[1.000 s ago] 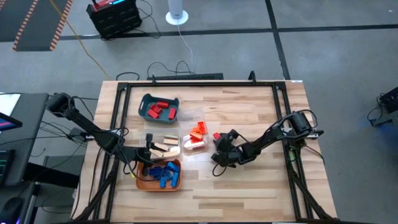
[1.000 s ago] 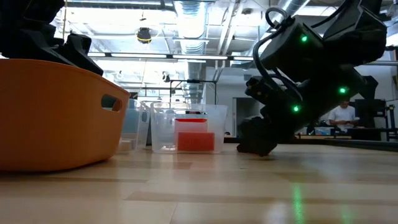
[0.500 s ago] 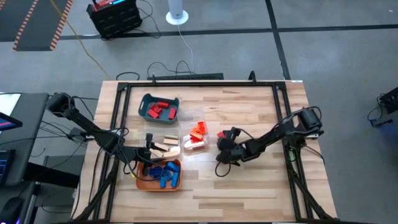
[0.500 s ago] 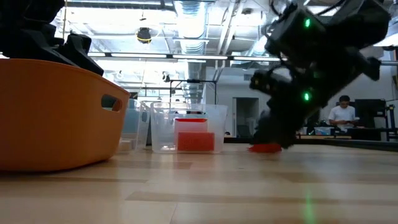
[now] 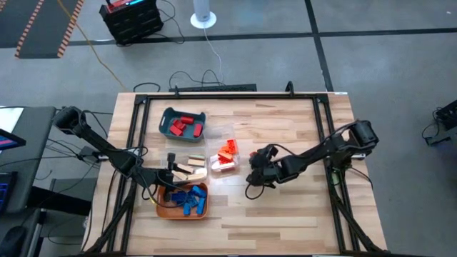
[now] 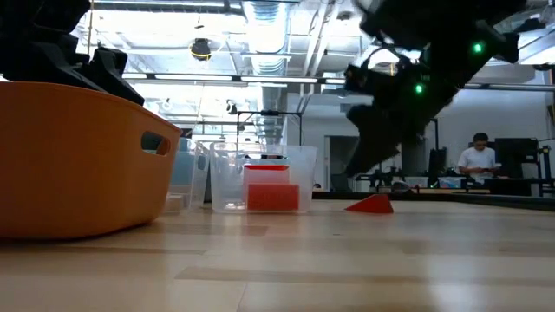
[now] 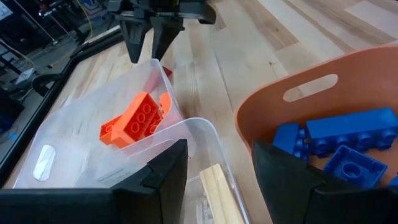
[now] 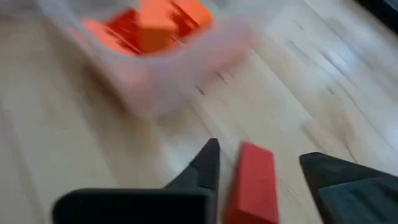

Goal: Sort blocks
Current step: Put the red block into the blue bin

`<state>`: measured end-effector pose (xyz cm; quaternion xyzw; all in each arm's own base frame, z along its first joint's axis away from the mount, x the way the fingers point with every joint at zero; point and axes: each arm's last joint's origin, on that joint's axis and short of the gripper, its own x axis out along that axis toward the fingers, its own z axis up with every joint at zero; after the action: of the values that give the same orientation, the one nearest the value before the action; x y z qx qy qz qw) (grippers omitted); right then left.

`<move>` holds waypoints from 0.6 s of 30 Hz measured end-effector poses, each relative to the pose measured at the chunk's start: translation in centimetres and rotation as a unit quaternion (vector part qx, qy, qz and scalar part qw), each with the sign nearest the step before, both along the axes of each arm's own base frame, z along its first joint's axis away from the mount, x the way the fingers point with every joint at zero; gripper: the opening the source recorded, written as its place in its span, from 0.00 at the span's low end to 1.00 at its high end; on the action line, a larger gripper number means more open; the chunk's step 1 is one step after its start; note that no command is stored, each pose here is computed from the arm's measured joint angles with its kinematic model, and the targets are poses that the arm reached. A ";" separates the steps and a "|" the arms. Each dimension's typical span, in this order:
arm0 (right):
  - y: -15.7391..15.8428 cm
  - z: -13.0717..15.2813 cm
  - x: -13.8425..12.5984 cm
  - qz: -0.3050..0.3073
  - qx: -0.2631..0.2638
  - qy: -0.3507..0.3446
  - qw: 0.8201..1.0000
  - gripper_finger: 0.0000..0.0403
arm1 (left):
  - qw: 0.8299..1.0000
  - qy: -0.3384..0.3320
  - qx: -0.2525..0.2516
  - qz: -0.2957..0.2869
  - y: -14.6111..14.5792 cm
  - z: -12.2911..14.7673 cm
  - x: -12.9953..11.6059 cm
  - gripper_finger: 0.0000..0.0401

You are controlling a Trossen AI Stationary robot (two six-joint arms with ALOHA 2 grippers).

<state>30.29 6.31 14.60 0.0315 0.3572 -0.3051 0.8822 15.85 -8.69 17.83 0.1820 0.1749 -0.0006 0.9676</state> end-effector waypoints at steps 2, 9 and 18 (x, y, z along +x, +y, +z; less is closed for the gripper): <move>0.2 -0.7 -0.4 -0.014 0.010 0.005 1.000 0.17 | 1.000 0.002 -0.001 0.001 0.0 0.0 0.0 0.43; 0.9 -3.4 -2.8 -0.059 0.036 -0.007 0.998 0.49 | 1.000 0.006 -0.006 0.000 0.0 -0.1 0.0 0.43; 0.0 -4.5 -3.5 -0.062 0.037 -0.033 0.997 0.63 | 1.000 0.000 -0.004 -0.003 0.0 0.0 0.0 0.43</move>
<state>26.81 6.32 10.14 0.0964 0.3368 -0.3441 0.8711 15.85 -8.71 17.83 0.1789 0.1749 -0.0039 0.9682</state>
